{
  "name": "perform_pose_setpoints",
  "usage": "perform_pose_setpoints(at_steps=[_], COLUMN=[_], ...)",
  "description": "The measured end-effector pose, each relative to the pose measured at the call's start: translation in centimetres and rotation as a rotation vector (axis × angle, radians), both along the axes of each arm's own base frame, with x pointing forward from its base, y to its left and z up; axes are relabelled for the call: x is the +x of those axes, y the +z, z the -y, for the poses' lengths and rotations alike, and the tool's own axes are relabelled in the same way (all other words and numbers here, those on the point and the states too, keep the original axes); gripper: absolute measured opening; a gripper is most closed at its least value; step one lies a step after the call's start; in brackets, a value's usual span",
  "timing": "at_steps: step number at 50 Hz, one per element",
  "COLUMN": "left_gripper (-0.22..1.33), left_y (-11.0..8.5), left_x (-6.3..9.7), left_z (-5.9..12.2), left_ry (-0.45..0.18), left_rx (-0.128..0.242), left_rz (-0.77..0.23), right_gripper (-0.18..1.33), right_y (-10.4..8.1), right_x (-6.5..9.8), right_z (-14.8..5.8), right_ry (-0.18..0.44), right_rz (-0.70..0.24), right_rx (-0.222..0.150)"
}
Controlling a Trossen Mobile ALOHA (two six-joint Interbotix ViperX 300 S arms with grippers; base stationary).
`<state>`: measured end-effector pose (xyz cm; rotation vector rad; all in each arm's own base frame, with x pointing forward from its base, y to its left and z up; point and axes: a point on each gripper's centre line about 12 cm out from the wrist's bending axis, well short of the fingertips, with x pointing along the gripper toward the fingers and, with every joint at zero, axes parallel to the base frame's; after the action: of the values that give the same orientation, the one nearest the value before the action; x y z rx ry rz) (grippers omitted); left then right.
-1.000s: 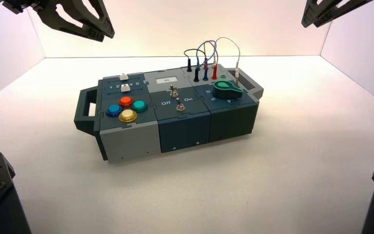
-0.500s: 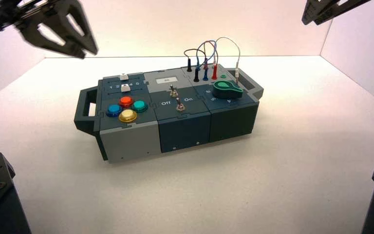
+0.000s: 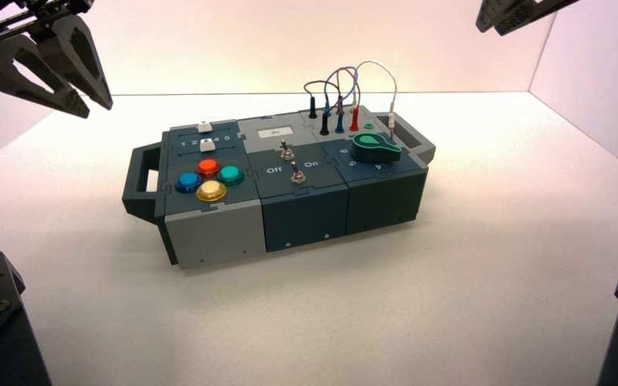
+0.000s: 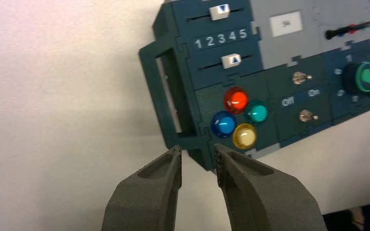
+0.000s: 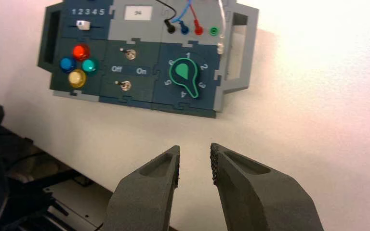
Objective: Flip the bottom switch on with the right gripper.
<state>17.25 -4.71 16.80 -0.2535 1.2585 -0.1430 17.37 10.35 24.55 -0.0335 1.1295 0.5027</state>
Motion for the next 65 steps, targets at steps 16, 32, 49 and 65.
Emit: perform_pose_setpoints(at_steps=[16, 32, 49, 65], left_gripper=[0.79, 0.79, 0.8, 0.8], left_y=[-2.2, -4.3, -6.3, -8.4], left_x=[2.0, 4.1, 5.3, 5.7], left_z=[-0.1, 0.2, 0.2, 0.1], left_ry=[-0.009, 0.0, 0.005, 0.006], left_rx=[0.052, 0.062, 0.074, 0.085], left_rz=[-0.134, -0.222, -0.293, -0.36], right_gripper=[0.74, 0.74, 0.74, 0.74], right_y=[0.2, 1.7, 1.9, 1.9], right_x=[0.2, 0.6, 0.6, 0.5], right_z=[-0.7, -0.9, -0.9, -1.0], right_ry=[0.026, 0.052, 0.055, 0.055], right_rz=[0.005, 0.034, 0.035, 0.029], right_rx=[0.007, 0.009, 0.011, 0.018])
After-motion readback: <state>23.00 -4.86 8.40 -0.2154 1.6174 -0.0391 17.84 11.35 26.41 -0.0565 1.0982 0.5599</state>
